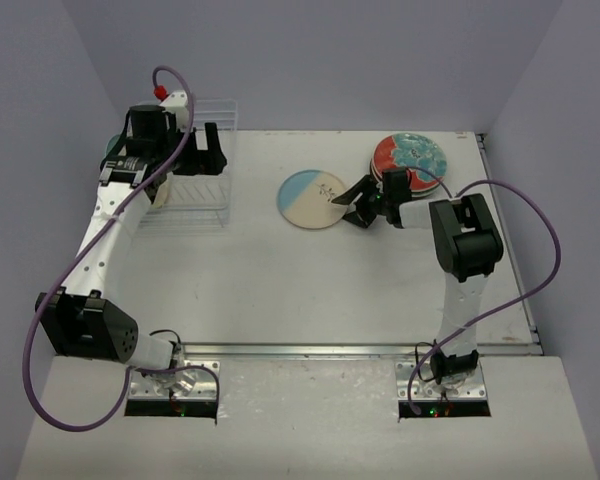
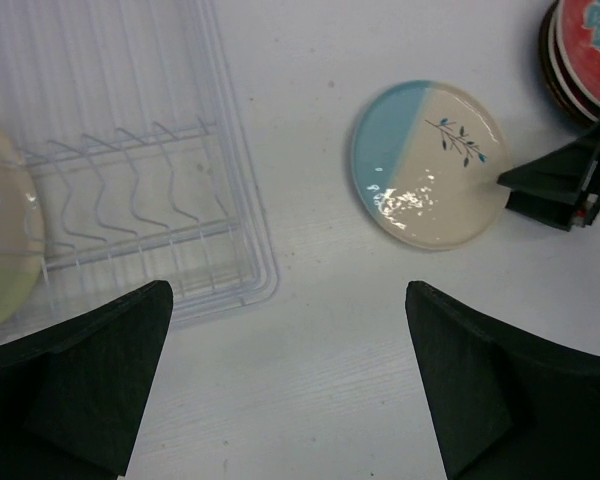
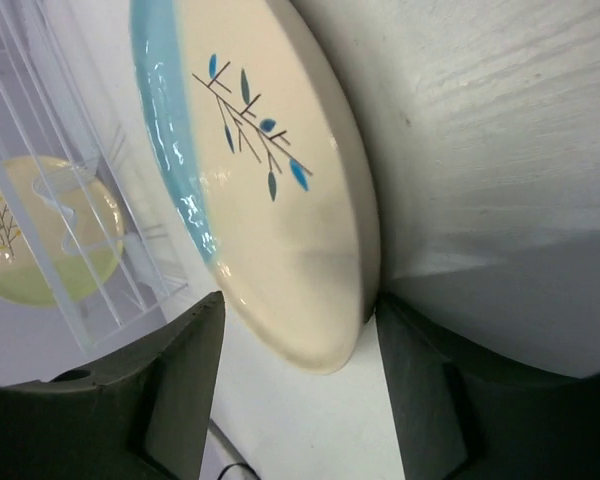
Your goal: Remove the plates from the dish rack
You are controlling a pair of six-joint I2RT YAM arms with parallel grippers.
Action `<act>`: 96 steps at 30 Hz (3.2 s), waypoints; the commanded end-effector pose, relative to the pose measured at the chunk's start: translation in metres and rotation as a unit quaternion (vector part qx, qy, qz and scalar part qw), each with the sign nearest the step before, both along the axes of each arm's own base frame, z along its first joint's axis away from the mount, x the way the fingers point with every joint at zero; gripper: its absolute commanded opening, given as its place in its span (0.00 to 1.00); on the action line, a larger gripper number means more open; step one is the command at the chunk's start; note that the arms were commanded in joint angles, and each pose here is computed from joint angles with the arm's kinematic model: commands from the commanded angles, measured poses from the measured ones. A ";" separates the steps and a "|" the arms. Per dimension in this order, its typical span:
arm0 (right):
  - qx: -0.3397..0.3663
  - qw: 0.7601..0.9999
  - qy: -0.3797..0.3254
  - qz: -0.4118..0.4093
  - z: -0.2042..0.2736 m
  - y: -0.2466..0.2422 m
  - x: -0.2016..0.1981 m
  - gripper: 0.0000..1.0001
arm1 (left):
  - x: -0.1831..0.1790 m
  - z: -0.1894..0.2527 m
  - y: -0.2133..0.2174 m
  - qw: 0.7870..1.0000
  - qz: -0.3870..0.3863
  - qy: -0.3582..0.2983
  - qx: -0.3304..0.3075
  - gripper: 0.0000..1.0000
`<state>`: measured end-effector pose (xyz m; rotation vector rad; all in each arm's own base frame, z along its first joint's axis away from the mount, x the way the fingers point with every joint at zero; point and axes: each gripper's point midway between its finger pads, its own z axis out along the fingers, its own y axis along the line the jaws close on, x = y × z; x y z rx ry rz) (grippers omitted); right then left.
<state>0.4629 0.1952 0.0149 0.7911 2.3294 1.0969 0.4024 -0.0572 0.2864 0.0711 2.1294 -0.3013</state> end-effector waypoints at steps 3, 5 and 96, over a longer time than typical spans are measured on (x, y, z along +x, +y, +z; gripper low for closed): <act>-0.039 0.998 -0.044 0.003 0.040 -0.015 -0.006 0.66 | 0.008 0.049 0.067 0.989 0.132 -0.045 0.041 1.00; -0.050 0.998 -0.043 0.024 0.046 -0.011 -0.018 0.70 | 0.011 0.050 0.094 0.986 0.160 -0.035 0.035 1.00; -0.261 0.893 -0.221 0.294 0.073 0.000 -0.110 0.99 | 0.094 -0.100 0.232 0.971 0.175 0.141 0.085 0.44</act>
